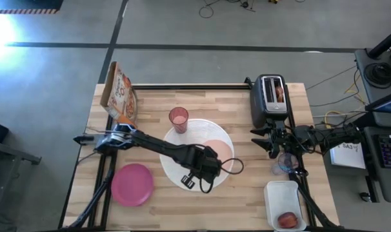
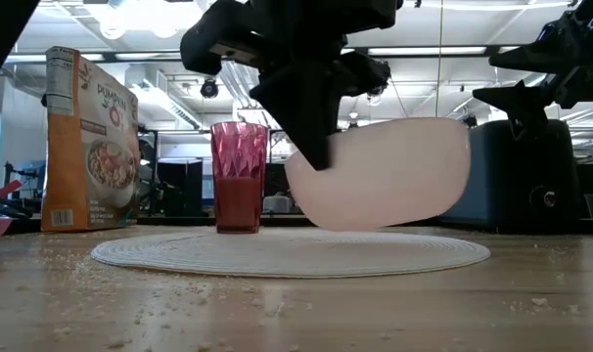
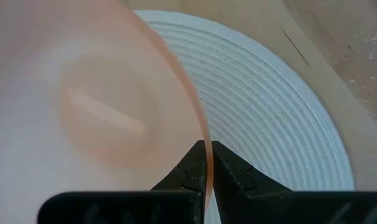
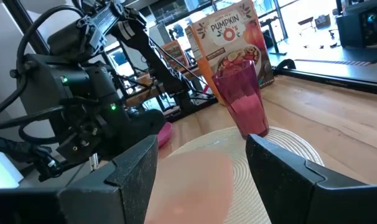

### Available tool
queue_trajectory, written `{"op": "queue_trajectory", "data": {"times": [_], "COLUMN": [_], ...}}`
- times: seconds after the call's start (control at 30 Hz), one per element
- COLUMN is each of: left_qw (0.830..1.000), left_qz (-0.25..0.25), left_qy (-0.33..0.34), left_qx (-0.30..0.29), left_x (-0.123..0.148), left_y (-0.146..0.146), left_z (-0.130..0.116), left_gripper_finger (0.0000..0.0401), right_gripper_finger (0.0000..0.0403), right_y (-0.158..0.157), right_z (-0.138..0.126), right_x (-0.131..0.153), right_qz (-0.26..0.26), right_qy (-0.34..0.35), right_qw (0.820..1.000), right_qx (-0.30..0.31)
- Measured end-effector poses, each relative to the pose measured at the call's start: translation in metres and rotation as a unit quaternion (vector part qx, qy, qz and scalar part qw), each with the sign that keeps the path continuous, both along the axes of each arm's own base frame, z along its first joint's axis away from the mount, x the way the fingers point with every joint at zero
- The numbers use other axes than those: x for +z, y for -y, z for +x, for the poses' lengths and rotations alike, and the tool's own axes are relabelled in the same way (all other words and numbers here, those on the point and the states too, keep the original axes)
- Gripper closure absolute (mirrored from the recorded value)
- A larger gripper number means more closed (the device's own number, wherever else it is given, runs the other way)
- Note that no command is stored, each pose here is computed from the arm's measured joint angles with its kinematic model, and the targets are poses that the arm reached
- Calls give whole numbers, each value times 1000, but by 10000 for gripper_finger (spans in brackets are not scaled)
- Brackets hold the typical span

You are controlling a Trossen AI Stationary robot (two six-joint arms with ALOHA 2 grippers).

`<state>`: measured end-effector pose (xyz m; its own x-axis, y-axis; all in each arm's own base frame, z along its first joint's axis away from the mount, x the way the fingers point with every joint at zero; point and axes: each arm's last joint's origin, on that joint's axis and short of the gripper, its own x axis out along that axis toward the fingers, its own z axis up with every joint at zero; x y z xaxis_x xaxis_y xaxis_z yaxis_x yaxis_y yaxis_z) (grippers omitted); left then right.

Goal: Arrange a breakfast setting
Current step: Put the orange bowl on the right side of the white mat, then put the pink plate on the left side of the white mat

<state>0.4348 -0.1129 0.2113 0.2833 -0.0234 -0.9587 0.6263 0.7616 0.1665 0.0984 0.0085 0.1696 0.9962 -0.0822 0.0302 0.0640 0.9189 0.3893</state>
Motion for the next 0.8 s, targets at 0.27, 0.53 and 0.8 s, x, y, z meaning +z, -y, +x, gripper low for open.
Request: {"op": "queue_trajectory", "data": {"times": [0.27, 0.53, 0.8], "left_qw": [1000, 998, 994], "left_qz": [-3, -15, -23], "left_qy": [-13, -13, -16], "left_qx": [6, 67, 106], "left_x": [-12, -14, 26], "left_y": [-8, -17, -19], "left_z": [6, 9, 8], "left_gripper_finger": [381, 335, 278], "right_gripper_finger": [170, 170, 170], "right_y": [0, 0, 0], "right_z": [0, 0, 0], "right_x": [0, 0, 0], "right_qz": [0, 0, 0], "right_qy": [0, 0, 0], "right_qw": [1000, 1000, 1000], "right_qx": [0, 0, 0]}}
